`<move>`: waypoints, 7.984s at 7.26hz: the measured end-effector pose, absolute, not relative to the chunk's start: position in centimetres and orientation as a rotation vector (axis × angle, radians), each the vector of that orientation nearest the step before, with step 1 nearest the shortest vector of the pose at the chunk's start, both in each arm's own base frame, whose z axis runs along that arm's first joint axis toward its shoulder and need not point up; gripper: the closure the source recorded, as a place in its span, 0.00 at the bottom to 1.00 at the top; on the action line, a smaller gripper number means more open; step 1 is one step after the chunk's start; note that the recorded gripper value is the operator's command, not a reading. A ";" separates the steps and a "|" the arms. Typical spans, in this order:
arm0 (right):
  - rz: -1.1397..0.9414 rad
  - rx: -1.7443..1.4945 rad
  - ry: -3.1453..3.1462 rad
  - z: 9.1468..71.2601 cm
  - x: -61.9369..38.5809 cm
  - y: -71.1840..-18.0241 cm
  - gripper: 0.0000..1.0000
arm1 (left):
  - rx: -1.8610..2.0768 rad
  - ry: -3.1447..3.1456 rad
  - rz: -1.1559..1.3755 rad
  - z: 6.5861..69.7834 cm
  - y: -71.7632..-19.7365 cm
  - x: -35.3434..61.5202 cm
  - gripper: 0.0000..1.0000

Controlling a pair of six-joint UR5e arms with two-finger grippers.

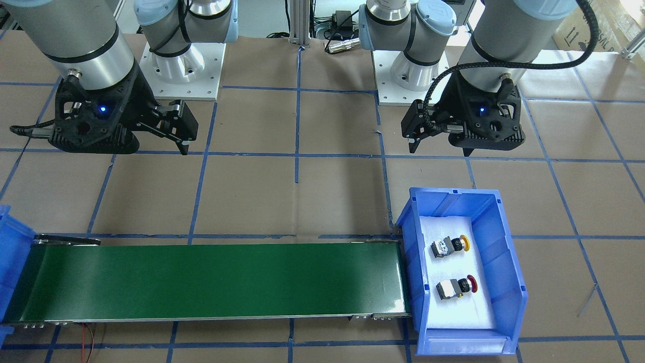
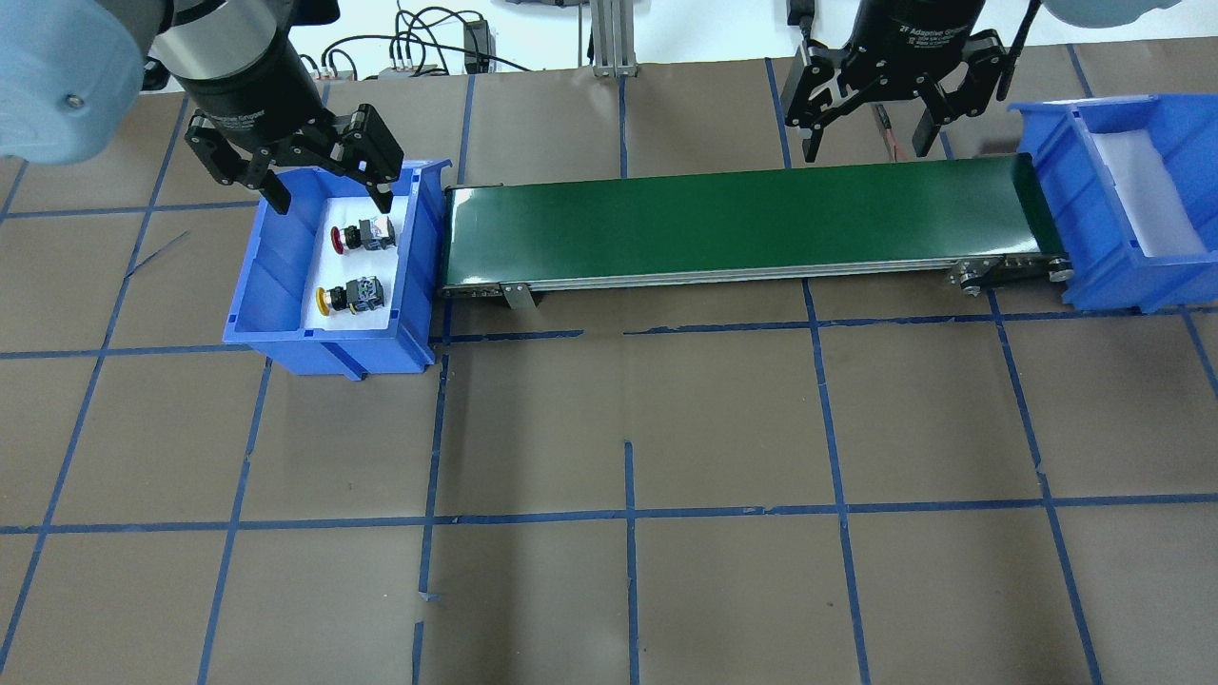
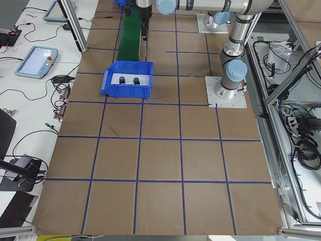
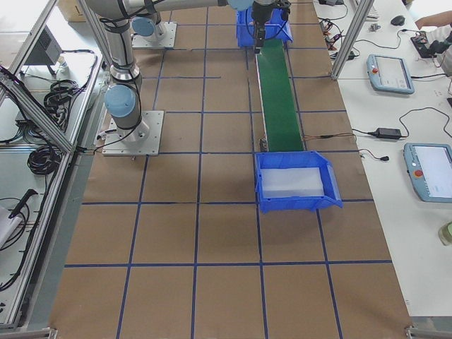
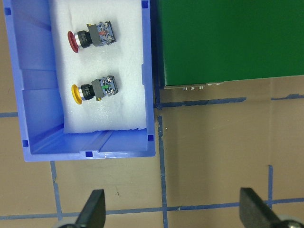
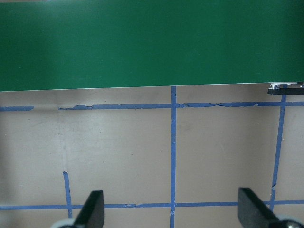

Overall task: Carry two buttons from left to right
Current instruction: 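Lower the left gripper into the blue bin over the yellow-capped button, then grasp the yellow-capped button with the left gripper and lift it, then carry the yellow button onto the conveyor belt and release it, then return the left gripper to the bin and grasp the red-capped button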

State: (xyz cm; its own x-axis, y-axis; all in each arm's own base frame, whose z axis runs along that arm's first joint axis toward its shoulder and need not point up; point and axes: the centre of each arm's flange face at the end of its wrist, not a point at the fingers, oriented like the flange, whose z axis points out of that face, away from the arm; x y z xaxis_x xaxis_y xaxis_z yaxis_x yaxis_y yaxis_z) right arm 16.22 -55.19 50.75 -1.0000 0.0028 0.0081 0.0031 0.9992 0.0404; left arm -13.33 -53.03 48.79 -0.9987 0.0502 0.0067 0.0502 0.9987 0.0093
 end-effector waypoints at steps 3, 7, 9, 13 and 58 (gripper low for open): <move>-0.065 -0.006 -3.133 50.7 16.2 -55.2 0.00 | -0.078 -3.136 -0.014 48.4 -53.4 -12.5 0.00; -0.067 -0.007 -3.133 50.7 16.2 -55.2 0.00 | -0.048 -3.125 -0.066 46.5 -55.3 -6.3 0.10; -0.071 -0.006 -3.133 50.6 16.2 -55.1 0.00 | -0.264 -3.100 -0.122 43.5 -56.1 -5.2 0.08; -0.075 -0.005 -3.132 50.6 16.2 -55.1 0.00 | -0.798 -3.080 0.016 34.2 -62.2 -3.7 0.08; -0.114 -0.012 -3.129 49.4 15.8 -55.0 0.00 | -1.666 -2.554 -0.067 21.7 -71.0 -2.6 0.02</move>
State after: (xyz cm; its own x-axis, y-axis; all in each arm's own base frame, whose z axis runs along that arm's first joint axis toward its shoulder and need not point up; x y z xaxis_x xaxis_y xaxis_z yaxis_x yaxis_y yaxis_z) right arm 15.75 -55.03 49.38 -0.9999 0.0074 0.0112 0.0082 0.9973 0.0725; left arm -2.57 -71.03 21.67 -0.4000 0.9110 0.1005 0.9150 0.4033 -0.0135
